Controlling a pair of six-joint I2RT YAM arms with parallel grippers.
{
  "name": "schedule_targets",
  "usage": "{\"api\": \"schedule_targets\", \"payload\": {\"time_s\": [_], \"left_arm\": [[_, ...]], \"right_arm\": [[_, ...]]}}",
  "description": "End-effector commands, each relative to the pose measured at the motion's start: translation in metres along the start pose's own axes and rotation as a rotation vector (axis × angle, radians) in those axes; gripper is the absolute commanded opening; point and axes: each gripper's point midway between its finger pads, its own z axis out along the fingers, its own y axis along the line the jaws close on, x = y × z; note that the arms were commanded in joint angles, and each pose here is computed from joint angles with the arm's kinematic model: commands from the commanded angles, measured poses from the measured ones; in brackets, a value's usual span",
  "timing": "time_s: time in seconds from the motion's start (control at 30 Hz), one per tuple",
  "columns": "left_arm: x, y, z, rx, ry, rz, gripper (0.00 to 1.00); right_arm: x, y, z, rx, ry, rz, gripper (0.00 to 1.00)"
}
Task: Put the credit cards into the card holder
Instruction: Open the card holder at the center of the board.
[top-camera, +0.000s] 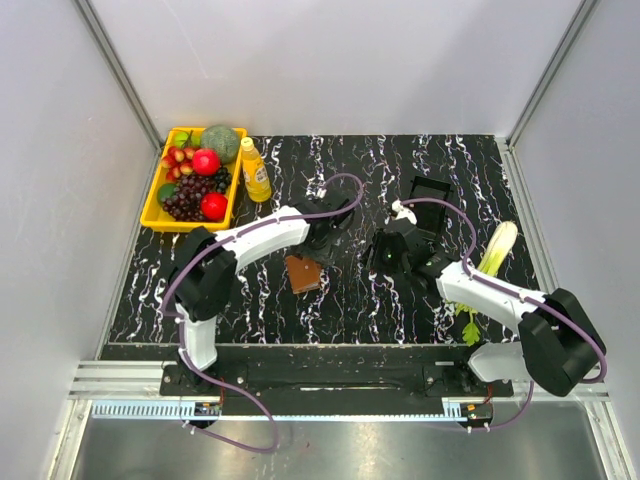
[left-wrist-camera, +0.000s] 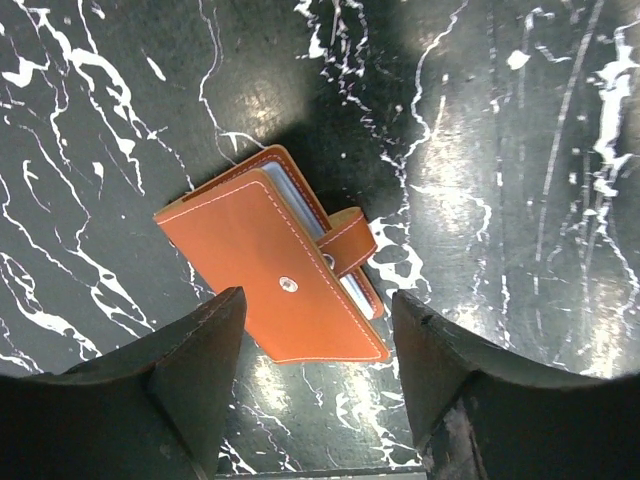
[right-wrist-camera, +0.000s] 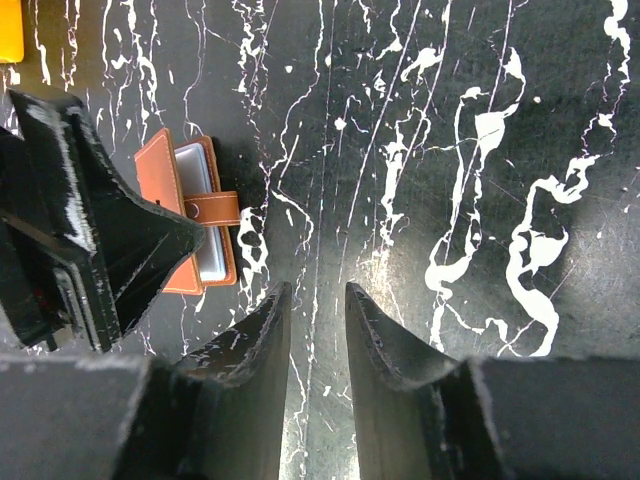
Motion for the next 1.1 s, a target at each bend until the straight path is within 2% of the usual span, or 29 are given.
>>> {"api": "schedule_targets", "payload": {"time_s": [0.0, 0.07, 0.17, 0.37, 0.43, 0.63, 0.67, 0.7, 0.73, 0.8, 0.83, 0.9, 1.07], "left_arm": [[-0.002, 0.007, 0.001, -0.081, 0.003, -0.024, 0.63], [0.001, 0.006, 0.003, -0.085, 0.009, -0.025, 0.6], [0.001, 0.005, 0.002, -0.086, 0.004, -0.026, 0.49], [0.002, 0.008, -0.001, -0.081, -0.018, -0.02, 0.12], [0.002, 0.011, -0.002, -0.085, -0.034, -0.026, 0.0], [0.001, 0.008, -0.01, -0.026, -0.084, -0.031, 0.0], [0.0, 0.008, -0.01, -0.025, -0.084, -0.029, 0.03], [0.0, 0.008, -0.011, -0.031, -0.083, -0.033, 0.19], [-0.002, 0.008, -0.013, -0.031, -0.091, -0.038, 0.23], [-0.006, 0.008, -0.015, -0.032, -0.107, -0.045, 0.45], [-0.007, 0.007, -0.015, -0.032, -0.109, -0.045, 0.47], [-0.011, 0.006, -0.015, -0.037, -0.11, -0.05, 0.55], [-0.013, 0.003, -0.009, -0.079, -0.099, -0.053, 0.56]], "right_arm": [[-0.014, 0.008, -0.006, -0.035, -0.054, -0.014, 0.34], [-0.014, 0.008, -0.006, -0.039, -0.052, -0.017, 0.34], [-0.014, 0.009, -0.006, -0.044, -0.052, -0.016, 0.35], [-0.004, 0.014, 0.001, -0.077, -0.004, -0.015, 0.35], [-0.002, 0.028, 0.004, -0.142, 0.015, -0.02, 0.34], [0.01, 0.046, 0.015, -0.235, 0.089, -0.007, 0.3], [0.01, 0.046, 0.016, -0.237, 0.087, -0.007, 0.3], [0.008, 0.047, 0.016, -0.241, 0.084, -0.009, 0.31], [0.008, 0.048, 0.016, -0.245, 0.085, -0.01, 0.31], [0.007, 0.047, 0.017, -0.238, 0.082, -0.012, 0.32], [0.008, 0.045, 0.017, -0.231, 0.08, -0.011, 0.31], [0.007, 0.042, 0.015, -0.22, 0.07, -0.011, 0.32], [0.003, 0.021, 0.009, -0.134, 0.007, 0.017, 0.33]]}}
